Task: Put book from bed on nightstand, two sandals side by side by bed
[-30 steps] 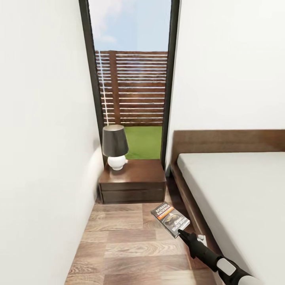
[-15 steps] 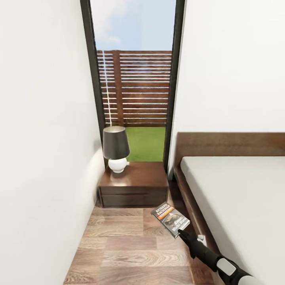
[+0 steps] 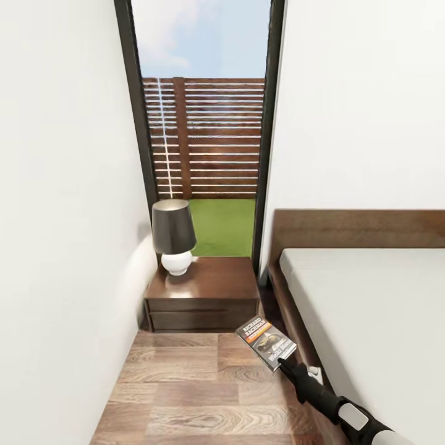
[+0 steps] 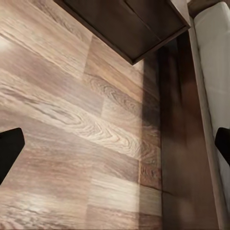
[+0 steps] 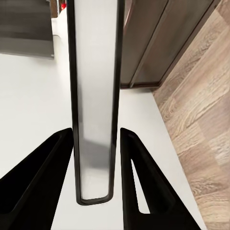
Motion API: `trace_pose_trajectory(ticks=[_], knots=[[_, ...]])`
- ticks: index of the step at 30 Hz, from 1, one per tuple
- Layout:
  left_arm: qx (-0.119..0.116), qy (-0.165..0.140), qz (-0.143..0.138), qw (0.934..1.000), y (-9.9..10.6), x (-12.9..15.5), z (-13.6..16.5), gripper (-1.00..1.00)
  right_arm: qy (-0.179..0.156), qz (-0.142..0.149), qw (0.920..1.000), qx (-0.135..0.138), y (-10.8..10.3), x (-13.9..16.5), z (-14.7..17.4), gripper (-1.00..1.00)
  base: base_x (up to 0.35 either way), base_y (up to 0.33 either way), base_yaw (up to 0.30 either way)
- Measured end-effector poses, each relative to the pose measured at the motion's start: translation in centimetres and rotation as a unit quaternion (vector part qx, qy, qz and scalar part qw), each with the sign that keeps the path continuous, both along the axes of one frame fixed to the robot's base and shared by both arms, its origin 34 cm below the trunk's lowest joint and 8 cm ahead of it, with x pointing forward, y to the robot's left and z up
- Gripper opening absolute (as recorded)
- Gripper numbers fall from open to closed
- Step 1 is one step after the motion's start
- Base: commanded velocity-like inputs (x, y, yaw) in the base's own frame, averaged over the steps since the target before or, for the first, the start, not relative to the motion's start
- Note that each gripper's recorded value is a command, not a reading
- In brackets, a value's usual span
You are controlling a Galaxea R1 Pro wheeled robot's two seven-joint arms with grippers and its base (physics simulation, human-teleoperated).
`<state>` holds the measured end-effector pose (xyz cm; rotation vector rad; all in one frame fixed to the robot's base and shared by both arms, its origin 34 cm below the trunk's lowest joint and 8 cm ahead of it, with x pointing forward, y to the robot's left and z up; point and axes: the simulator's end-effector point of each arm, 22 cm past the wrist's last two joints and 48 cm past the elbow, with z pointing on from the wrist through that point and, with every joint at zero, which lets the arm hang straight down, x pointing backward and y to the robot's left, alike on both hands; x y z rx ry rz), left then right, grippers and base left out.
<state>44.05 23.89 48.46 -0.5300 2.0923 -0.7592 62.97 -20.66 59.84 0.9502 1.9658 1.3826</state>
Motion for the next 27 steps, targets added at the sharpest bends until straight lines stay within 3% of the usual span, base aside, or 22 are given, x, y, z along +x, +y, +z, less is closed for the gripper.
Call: trace_pose_trajectory(ticks=[27], knots=[[0.000,0.000,0.000,1.0000,-0.01,0.01,0.02,1.00,0.000,0.000,1.0000,0.000,-0.01,0.01,0.00,-1.00,0.185,-0.021,0.000]])
